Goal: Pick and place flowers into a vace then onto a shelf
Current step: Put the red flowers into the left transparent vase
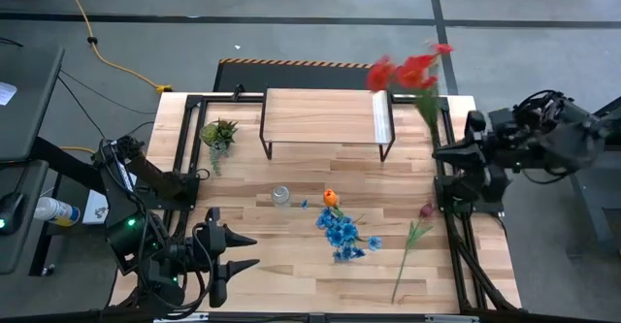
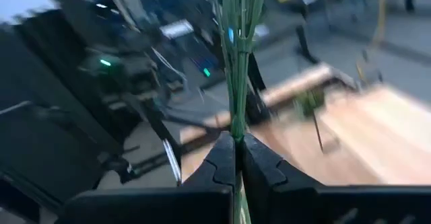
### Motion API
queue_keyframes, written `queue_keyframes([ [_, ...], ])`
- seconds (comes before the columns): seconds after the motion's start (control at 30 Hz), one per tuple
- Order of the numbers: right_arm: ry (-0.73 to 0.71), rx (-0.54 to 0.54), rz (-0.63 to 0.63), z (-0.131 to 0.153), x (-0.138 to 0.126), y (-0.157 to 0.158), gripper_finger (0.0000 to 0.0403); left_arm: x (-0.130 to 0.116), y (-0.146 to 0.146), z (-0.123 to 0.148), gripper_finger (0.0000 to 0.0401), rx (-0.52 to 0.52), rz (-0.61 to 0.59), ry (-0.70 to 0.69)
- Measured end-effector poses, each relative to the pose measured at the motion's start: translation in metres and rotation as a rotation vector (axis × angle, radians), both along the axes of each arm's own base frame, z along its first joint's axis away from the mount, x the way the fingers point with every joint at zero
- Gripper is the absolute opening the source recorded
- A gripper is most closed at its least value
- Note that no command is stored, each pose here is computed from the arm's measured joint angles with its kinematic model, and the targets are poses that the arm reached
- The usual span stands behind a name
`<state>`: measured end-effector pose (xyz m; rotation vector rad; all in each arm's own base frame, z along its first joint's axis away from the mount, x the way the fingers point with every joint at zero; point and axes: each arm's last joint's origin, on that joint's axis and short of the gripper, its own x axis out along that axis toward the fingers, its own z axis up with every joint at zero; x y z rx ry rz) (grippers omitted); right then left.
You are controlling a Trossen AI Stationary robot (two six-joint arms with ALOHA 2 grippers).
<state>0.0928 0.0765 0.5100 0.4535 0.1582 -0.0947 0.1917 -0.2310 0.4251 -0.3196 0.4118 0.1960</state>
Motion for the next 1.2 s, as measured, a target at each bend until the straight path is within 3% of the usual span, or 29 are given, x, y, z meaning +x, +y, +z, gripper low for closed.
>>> queue_keyframes([
  [0.2, -0.162, -0.239, 0.052, 0.024, 0.009, 0.011, 0.0, 0.001, -0.001, 0.001, 0.022, -0.015, 0.001, -0.013],
  [0.53, -0.19, -0.57, 0.045, 0.022, 0.055, 0.055, 0.0, 0.003, -0.002, 0.006, 0.022, 0.014, 0.029, -0.072],
  [0.87, -0.138, -0.684, 0.019, -0.007, 0.135, 0.084, 0.0, 0.005, -0.003, 0.011, 0.022, 0.057, 0.065, -0.139],
  [1.07, -0.171, -0.676, 0.074, -0.019, 0.174, 0.08, 0.0, 0.008, -0.005, 0.021, 0.022, 0.134, 0.098, -0.217],
  [1.2, -0.255, -0.614, 0.126, -0.019, 0.194, 0.069, 0.0, 0.011, -0.008, 0.033, 0.022, 0.18, 0.111, -0.282],
])
